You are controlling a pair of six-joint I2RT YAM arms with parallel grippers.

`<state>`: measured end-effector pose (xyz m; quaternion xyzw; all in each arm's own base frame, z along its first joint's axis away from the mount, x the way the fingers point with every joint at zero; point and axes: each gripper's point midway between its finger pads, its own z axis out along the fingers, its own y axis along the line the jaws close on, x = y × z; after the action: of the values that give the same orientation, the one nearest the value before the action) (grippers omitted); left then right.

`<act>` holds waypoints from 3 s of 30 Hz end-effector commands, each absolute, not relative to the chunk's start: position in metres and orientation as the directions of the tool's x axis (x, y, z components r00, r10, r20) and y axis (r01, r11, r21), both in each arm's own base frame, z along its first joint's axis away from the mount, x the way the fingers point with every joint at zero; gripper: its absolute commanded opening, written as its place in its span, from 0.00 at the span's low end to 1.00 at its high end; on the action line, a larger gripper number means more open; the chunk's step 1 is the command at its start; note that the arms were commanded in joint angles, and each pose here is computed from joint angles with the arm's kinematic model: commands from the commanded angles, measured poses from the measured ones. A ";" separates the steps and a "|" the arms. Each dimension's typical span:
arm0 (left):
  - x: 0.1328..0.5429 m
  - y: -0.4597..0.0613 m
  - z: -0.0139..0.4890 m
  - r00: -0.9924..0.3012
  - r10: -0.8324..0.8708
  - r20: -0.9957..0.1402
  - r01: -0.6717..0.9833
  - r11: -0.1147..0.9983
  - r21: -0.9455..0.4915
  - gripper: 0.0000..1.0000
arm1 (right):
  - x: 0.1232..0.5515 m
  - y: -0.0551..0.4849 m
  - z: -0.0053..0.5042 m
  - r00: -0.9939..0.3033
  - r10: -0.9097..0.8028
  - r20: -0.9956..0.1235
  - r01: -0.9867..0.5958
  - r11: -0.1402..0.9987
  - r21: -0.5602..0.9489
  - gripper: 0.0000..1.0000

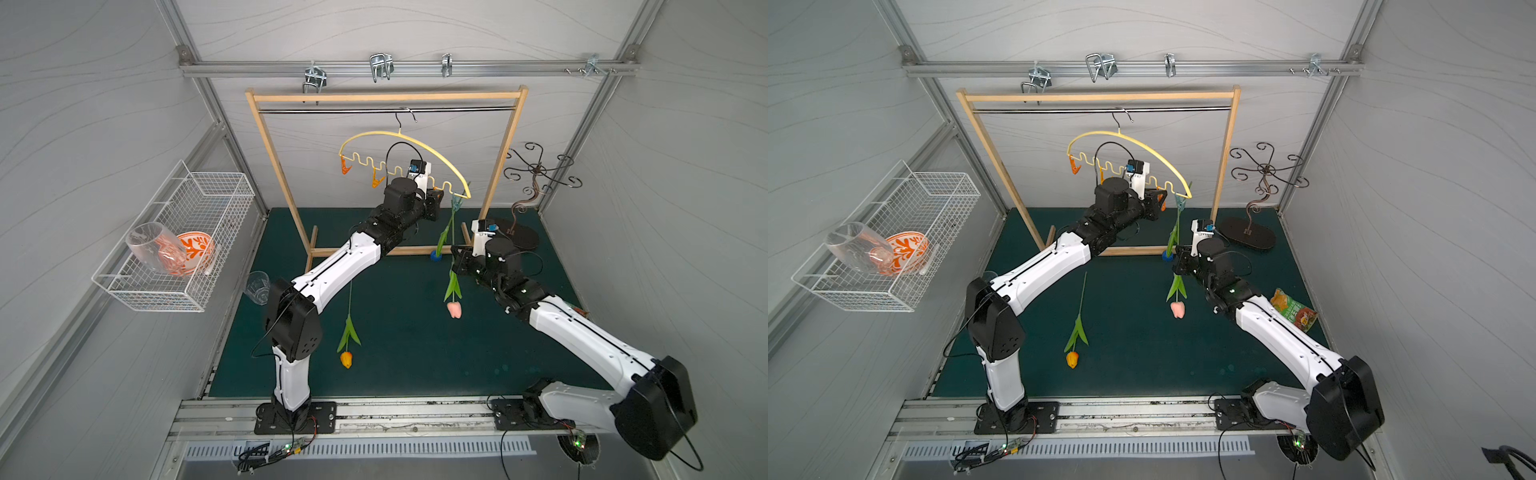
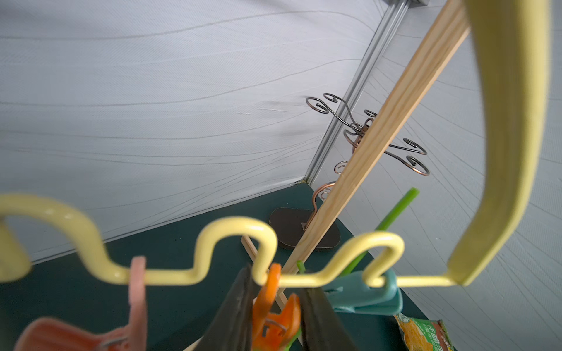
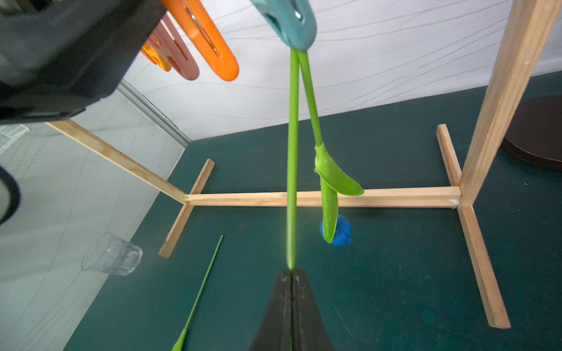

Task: Dry the flowers on a clothes hanger
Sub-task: Open the clamp at the hanger, then clamp the flower onto the hanger.

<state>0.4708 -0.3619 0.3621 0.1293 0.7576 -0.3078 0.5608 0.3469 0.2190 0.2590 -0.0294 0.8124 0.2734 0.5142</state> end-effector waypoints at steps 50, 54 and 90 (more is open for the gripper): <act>0.448 -0.335 0.400 -0.425 -0.283 -0.860 0.430 0.773 -0.467 0.27 | 0.362 0.286 0.317 -0.259 0.302 -0.917 -0.524 0.754 0.396 0.00; 0.448 -0.335 0.397 -0.428 -0.279 -0.860 0.429 0.775 -0.465 0.27 | 0.359 0.292 0.319 -0.258 0.281 -0.924 -0.559 0.737 0.380 0.00; 0.449 -0.337 0.370 -0.440 -0.270 -0.856 0.428 0.775 -0.465 0.26 | 0.347 0.299 0.345 -0.267 0.226 -0.937 -0.621 0.703 0.346 0.00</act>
<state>0.4537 -0.3375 0.3587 0.0500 0.7926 -0.3196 0.5169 0.3574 0.2918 0.2997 -0.1128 0.7512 0.3298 0.5606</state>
